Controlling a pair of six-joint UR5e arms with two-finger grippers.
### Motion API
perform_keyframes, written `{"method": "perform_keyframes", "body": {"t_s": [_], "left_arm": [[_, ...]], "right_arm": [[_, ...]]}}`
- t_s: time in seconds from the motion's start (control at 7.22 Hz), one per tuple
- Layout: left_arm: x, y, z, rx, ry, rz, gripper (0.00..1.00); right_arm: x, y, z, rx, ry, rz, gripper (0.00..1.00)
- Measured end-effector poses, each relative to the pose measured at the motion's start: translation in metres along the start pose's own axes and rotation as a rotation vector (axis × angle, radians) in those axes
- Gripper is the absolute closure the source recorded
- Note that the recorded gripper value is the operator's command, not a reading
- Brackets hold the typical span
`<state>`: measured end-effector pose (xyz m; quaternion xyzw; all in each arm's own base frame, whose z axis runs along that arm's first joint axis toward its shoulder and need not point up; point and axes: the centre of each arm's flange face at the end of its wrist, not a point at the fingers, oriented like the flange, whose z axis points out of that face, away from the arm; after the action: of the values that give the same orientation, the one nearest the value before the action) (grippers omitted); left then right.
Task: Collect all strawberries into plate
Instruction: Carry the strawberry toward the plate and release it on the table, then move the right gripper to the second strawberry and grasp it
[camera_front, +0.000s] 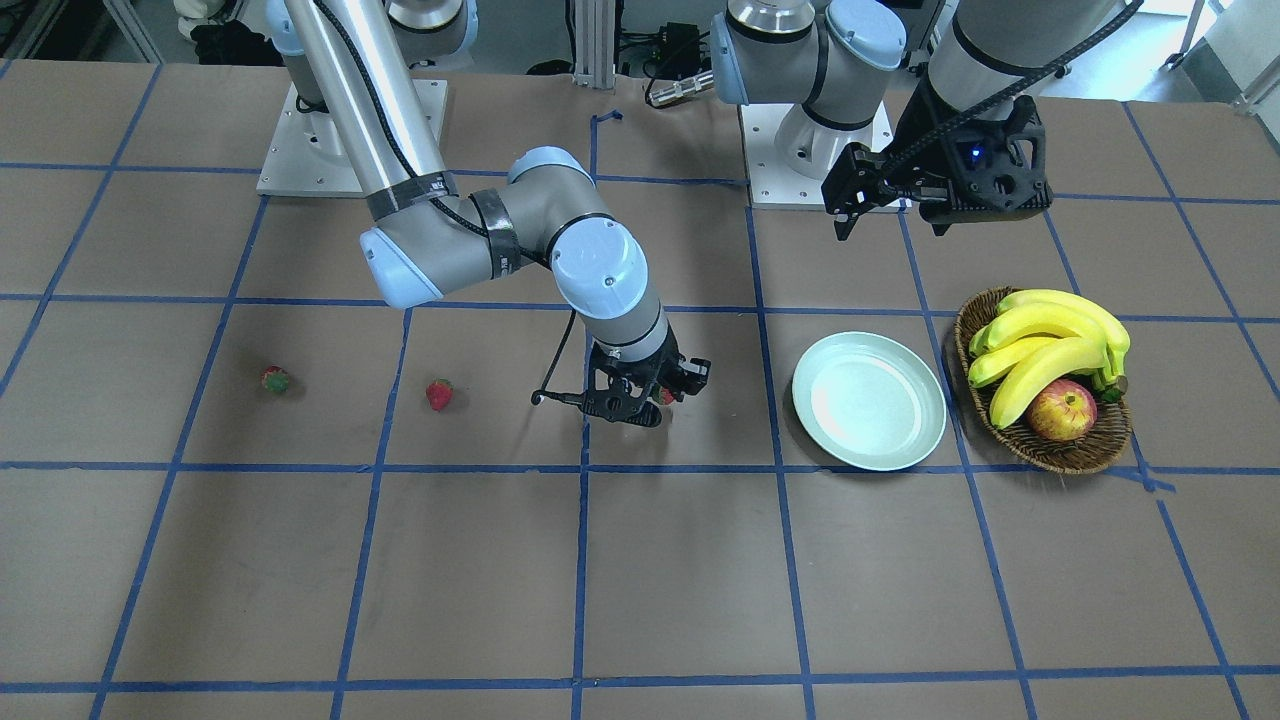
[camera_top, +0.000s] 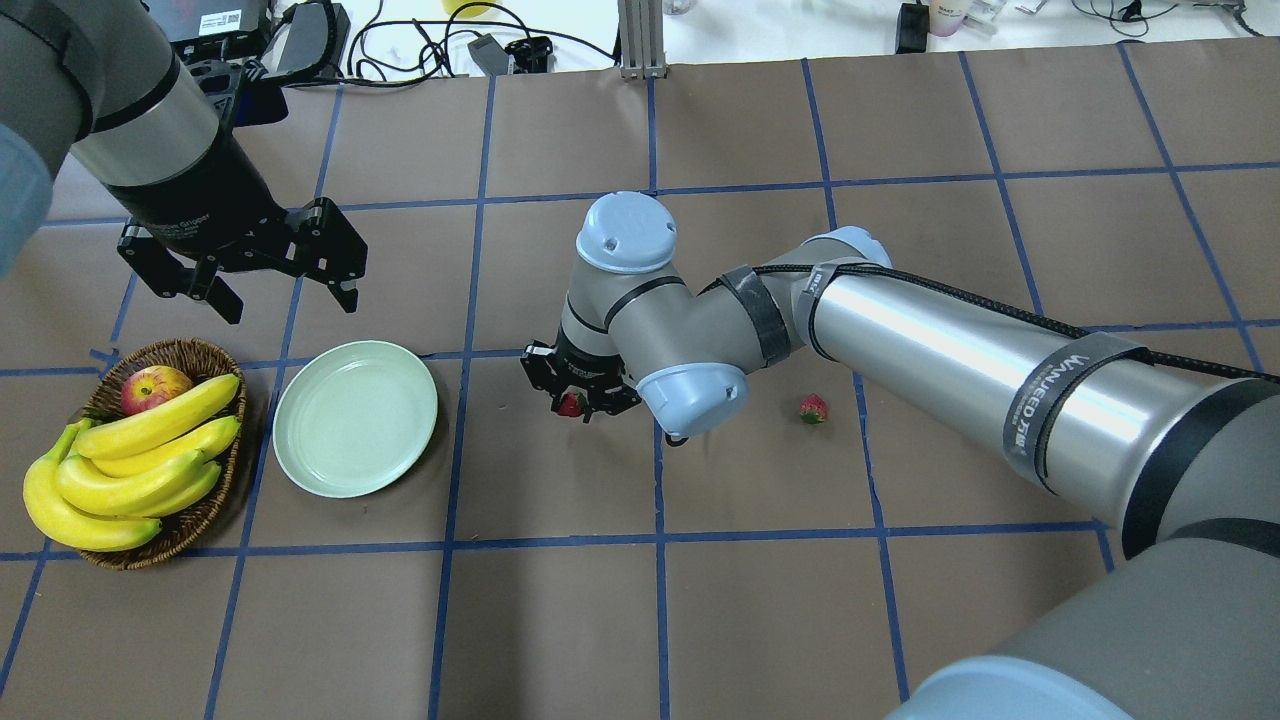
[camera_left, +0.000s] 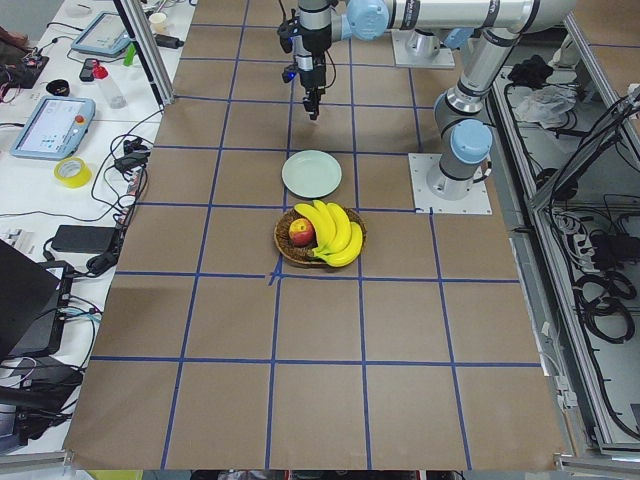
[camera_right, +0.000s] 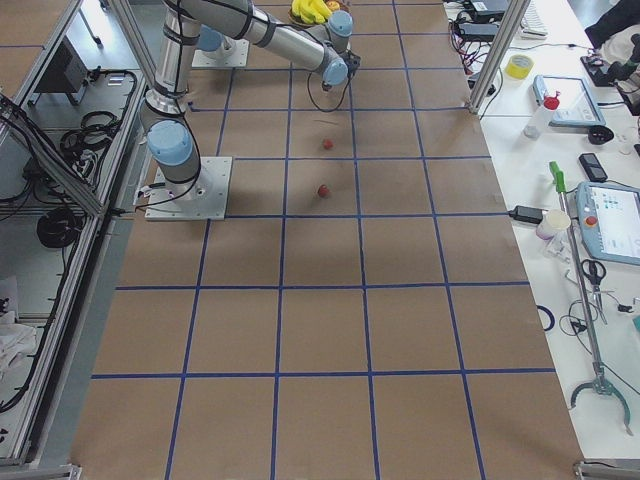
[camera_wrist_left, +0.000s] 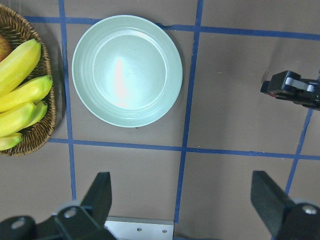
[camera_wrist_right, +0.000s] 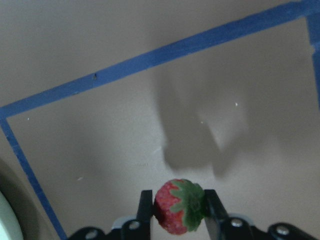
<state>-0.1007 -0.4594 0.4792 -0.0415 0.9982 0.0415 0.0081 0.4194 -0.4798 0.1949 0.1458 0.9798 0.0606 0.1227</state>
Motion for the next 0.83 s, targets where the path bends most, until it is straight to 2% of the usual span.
{"method": "perform_keyframes", "body": {"t_s": [0.28, 0.42, 0.55, 0.83], "left_arm": [[0.0, 0.0, 0.0, 0.001, 0.003, 0.0, 0.0], [0.0, 0.0, -0.001, 0.002, 0.004, -0.001, 0.0], [0.0, 0.0, -0.001, 0.004, 0.004, -0.004, 0.0], [0.0, 0.0, -0.001, 0.004, 0.002, -0.007, 0.0]], "right_arm": [[0.002, -0.006, -0.021, 0.102, 0.063, -0.034, 0.0], [0.009, -0.011, -0.037, 0.153, 0.103, -0.093, 0.0], [0.023, -0.023, -0.056, 0.176, 0.143, -0.151, 0.0], [0.086, -0.055, -0.09, 0.13, 0.235, -0.204, 0.03]]}}
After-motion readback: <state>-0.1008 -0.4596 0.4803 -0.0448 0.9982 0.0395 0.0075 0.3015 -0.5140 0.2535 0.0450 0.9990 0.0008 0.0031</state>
